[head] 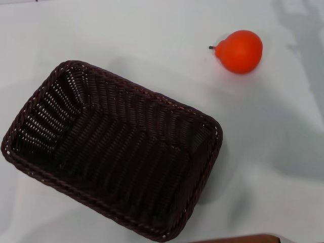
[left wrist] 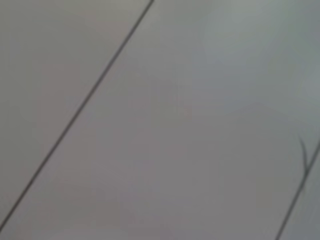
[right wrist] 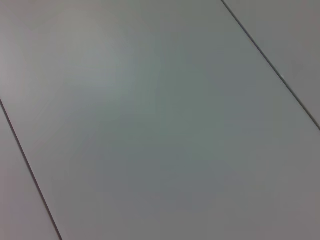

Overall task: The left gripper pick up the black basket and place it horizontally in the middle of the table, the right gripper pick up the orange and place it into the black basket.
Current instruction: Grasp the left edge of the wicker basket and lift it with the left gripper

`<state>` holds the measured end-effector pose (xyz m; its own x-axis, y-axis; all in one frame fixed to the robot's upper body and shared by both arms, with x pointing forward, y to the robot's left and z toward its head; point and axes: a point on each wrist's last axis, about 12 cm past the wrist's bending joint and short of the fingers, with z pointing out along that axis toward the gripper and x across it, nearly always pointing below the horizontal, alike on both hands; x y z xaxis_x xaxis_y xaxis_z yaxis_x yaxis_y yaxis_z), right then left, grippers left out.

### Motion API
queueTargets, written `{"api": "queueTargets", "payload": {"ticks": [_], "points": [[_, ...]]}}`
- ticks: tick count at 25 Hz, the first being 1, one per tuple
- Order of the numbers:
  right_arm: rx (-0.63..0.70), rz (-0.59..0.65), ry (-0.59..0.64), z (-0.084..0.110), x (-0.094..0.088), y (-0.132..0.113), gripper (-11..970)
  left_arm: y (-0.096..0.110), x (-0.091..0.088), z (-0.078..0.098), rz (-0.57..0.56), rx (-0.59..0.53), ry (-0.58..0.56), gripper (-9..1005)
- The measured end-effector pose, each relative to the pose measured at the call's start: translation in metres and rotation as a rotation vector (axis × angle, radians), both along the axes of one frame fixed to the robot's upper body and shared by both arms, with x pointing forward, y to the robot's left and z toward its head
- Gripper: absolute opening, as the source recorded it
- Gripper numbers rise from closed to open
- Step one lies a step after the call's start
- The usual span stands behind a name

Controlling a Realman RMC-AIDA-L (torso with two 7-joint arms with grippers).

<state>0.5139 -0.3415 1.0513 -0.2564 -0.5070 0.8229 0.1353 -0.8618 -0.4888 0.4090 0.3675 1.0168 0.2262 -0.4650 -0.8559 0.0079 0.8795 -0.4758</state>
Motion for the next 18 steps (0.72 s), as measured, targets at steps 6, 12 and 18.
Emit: {"api": "queueTargets", "payload": {"ticks": [6,12,18], "points": [[0.013,0.000,-0.004,0.000,0.000,-0.001,775,0.017,0.012,0.032,-0.271,0.072,-0.009,887],[0.016,-0.005,-0.010,0.002,-0.001,-0.003,775,0.044,0.031,0.094,-0.579,0.135,0.100,886],[0.018,-0.008,-0.009,0.002,-0.001,-0.004,775,0.050,0.046,0.167,-0.782,0.243,0.290,886]]}}
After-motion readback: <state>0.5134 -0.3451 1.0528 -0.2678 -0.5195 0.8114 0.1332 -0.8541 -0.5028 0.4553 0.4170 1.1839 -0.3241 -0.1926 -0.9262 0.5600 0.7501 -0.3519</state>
